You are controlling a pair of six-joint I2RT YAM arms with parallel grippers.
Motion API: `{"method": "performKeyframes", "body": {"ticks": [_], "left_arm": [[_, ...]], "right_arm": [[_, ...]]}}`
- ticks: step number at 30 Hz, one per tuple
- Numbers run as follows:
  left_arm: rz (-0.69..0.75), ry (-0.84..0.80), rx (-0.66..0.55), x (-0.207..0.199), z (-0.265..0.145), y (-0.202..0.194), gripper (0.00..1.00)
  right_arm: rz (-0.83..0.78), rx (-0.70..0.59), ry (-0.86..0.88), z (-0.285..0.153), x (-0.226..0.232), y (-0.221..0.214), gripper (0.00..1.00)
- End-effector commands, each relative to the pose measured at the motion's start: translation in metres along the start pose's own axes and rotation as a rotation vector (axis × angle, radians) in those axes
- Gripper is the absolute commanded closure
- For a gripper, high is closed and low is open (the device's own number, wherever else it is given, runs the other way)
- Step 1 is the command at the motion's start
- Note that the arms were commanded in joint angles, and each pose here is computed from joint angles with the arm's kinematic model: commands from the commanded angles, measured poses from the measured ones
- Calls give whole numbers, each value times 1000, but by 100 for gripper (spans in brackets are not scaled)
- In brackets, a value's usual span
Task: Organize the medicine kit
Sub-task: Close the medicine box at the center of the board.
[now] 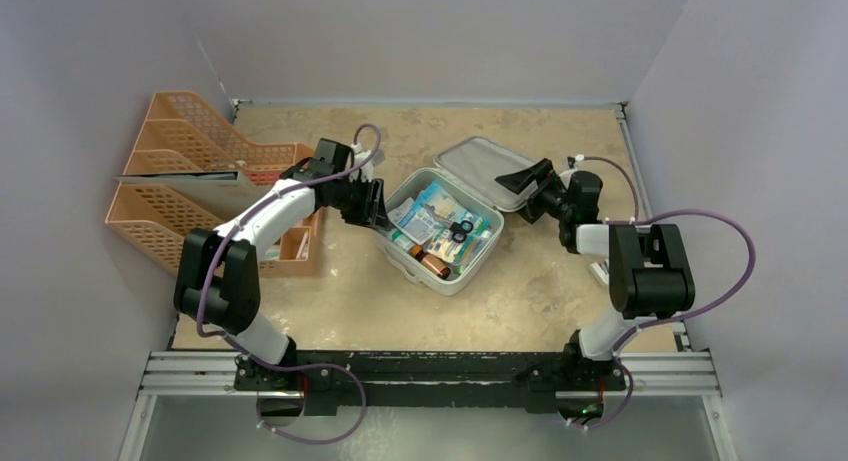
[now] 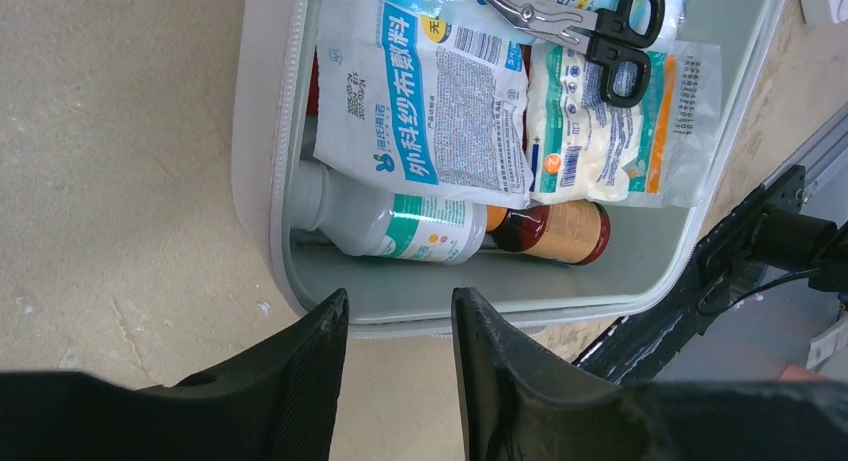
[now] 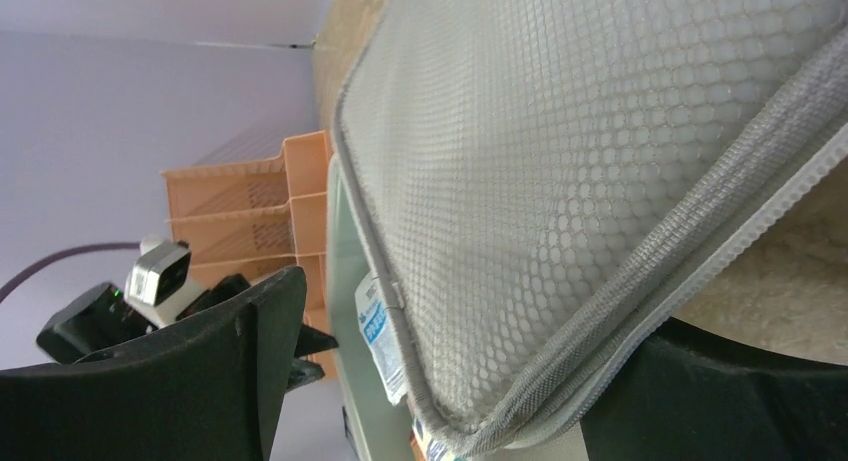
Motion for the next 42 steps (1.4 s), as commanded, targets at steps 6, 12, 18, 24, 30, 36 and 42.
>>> {"method": "performKeyframes", "body": {"ticks": [6, 12, 18, 24, 30, 36, 42], "left_arm": [[40, -9, -5, -1, 3, 6, 60], [39, -1, -2, 0, 4, 6, 60], [41, -10, -6, -1, 3, 7, 60], [48, -24, -29, -6, -4, 8, 60], [55, -20, -64, -12, -14, 14, 49], [61, 45, -131, -21, -41, 26, 40], [91, 129, -287, -38, -86, 41, 28]], "right_arm": [[-296, 7, 129, -29, 55, 1, 6], [-371, 10, 162, -42, 78, -3, 5], [-440, 24, 201, -60, 103, -12, 6], [-494, 47, 240, -80, 131, -23, 6], [-553, 64, 246, -101, 153, -34, 6], [-524, 177, 293, -111, 161, -49, 6], [-479, 262, 328, -122, 160, -65, 6]]}}
Point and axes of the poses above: each gripper's point midway between its finger pads, its own z axis out along the fingers, its own x axis along the line the jaws close on, y = z × x, the point moved 7 cm from there along -z, back along the fingers, and after that the axes turned 15 degrees about z, right-handed, at the moved point
